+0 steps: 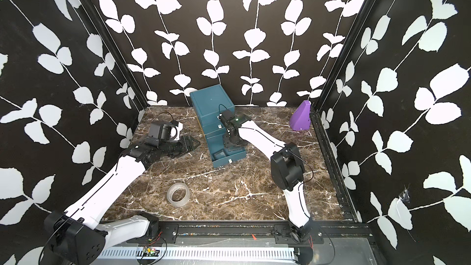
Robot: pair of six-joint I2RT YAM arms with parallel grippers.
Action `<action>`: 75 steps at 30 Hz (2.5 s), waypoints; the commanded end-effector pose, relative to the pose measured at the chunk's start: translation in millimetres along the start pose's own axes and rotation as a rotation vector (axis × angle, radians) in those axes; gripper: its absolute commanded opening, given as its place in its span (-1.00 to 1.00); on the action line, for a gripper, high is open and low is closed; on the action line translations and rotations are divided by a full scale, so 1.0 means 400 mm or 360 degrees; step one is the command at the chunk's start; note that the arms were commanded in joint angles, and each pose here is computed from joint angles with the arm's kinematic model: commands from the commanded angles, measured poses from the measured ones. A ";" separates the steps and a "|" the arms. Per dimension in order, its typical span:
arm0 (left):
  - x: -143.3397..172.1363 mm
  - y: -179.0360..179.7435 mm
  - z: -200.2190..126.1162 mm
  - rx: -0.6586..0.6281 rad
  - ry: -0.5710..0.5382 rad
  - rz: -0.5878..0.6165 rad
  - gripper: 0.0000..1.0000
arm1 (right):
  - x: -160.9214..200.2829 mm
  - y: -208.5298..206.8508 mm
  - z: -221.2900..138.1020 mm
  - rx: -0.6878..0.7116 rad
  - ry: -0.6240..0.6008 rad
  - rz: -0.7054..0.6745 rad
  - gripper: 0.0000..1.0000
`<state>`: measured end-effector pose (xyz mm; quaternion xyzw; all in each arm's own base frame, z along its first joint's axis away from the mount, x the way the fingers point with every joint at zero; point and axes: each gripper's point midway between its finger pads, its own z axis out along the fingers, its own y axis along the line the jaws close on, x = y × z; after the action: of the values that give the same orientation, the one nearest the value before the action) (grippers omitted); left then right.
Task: Place the brooch boxes into the drawer by color
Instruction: Place the brooch box in the drawer, then close the drawer in the storage box.
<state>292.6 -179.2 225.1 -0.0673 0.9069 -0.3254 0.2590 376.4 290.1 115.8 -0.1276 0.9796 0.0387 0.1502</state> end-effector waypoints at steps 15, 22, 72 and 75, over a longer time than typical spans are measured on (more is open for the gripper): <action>-0.020 -0.004 -0.003 0.0009 -0.0051 -0.0014 0.26 | -0.019 0.010 0.126 0.0114 0.0024 -0.0217 0.06; -0.029 -0.014 -0.006 0.0020 -0.0059 -0.0002 0.26 | -0.001 0.007 0.149 0.0119 0.0050 -0.0221 0.30; -0.448 -0.034 0.177 -0.0022 -0.0232 0.0220 0.31 | 0.167 0.028 0.113 -0.1028 -0.0102 0.1809 -0.27; -0.431 -0.007 0.217 -0.0079 -0.0114 0.0269 0.23 | 0.151 0.027 0.129 -0.1025 -0.0132 0.1843 -0.29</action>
<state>491.5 -181.1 253.8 -0.0434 0.8907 -0.3012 0.3378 313.3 280.3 32.7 0.3567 0.8528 0.3728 0.0805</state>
